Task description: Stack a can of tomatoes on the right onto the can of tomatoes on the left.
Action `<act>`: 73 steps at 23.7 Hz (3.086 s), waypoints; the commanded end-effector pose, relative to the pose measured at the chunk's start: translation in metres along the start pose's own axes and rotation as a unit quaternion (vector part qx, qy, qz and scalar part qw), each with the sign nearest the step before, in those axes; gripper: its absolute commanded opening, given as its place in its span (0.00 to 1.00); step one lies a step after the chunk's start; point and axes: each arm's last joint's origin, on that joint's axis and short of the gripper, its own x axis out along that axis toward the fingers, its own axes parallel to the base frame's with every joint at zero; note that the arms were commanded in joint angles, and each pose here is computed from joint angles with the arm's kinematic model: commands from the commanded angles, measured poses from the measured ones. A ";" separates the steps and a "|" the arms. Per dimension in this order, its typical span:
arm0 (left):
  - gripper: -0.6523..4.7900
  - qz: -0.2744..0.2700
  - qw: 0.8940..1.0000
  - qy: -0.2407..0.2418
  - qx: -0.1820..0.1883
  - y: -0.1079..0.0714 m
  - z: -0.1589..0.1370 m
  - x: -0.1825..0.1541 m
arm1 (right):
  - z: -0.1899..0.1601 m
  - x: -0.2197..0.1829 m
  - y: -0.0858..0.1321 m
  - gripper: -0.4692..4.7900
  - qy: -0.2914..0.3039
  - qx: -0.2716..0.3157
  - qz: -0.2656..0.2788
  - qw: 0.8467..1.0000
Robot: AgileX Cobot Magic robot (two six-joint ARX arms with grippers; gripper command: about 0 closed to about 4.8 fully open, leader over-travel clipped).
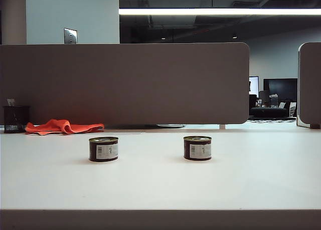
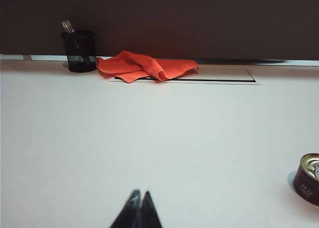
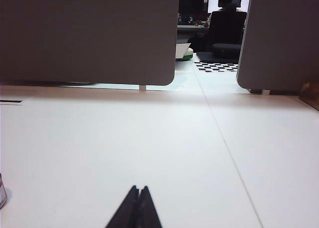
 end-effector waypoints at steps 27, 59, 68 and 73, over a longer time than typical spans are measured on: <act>0.11 -0.154 0.986 0.057 0.040 -0.008 0.140 0.000 | 0.133 0.024 -0.001 0.07 0.093 0.086 0.051 0.991; 0.53 -0.254 0.948 0.190 -0.002 -0.026 0.169 0.052 | 0.093 0.245 0.143 1.00 0.487 -0.016 0.224 0.844; 0.53 -0.253 0.944 0.214 -0.004 -0.026 0.165 0.050 | 0.038 0.252 0.188 1.00 0.537 -0.070 0.215 0.812; 0.53 -0.253 0.944 0.214 -0.004 -0.026 0.165 0.050 | 0.023 0.252 0.190 1.00 0.563 -0.084 0.199 0.798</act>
